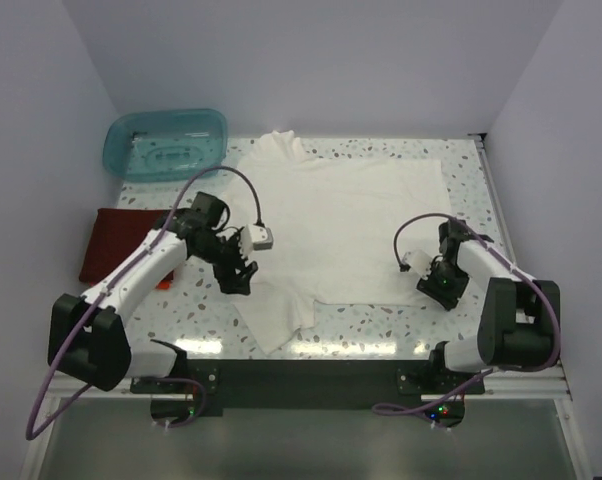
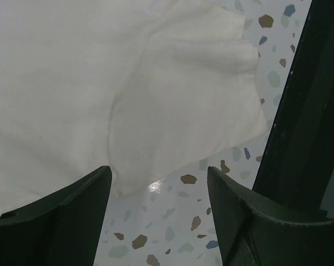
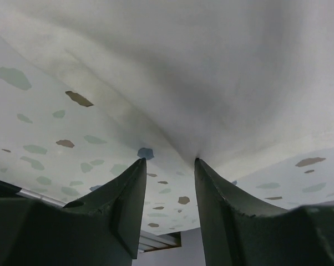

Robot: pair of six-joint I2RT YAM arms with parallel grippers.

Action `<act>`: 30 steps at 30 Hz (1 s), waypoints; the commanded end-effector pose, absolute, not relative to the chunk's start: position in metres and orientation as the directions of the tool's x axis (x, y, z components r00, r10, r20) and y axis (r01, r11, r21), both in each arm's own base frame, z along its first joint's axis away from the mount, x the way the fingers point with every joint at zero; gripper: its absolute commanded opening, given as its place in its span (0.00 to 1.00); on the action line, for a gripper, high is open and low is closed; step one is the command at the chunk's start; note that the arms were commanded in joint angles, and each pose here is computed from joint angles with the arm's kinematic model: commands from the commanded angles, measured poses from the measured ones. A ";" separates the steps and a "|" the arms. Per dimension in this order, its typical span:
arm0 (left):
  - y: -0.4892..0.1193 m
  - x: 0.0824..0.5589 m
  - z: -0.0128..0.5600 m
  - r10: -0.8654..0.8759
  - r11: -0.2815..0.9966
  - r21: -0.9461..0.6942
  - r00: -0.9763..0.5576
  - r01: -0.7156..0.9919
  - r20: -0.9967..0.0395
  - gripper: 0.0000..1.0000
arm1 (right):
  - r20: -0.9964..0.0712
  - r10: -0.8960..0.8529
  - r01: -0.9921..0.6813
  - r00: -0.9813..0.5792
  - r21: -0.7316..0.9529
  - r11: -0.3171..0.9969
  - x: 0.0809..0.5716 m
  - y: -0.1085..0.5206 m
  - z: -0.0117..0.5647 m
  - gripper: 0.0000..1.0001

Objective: Fold and stack the t-shirts
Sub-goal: Fold the tshirt

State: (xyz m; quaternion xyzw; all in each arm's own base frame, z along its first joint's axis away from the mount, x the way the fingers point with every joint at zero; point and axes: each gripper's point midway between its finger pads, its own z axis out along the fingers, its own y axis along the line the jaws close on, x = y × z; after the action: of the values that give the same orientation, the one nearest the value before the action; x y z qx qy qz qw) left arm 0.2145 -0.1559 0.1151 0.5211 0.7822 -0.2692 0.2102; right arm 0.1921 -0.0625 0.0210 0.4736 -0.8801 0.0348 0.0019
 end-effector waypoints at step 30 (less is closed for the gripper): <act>-0.179 0.124 0.012 0.949 -0.015 -0.022 0.007 1.000 -0.315 0.13 | -0.042 -0.856 -0.850 -0.516 -0.099 0.518 0.194 -0.056 0.037 0.00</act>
State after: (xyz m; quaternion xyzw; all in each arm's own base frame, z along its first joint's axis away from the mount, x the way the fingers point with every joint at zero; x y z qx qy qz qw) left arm 0.1423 -0.1918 0.0107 0.6948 0.6966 -0.1112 0.1401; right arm 0.1858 -0.0607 0.0180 0.4827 -0.8748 0.0399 -0.0156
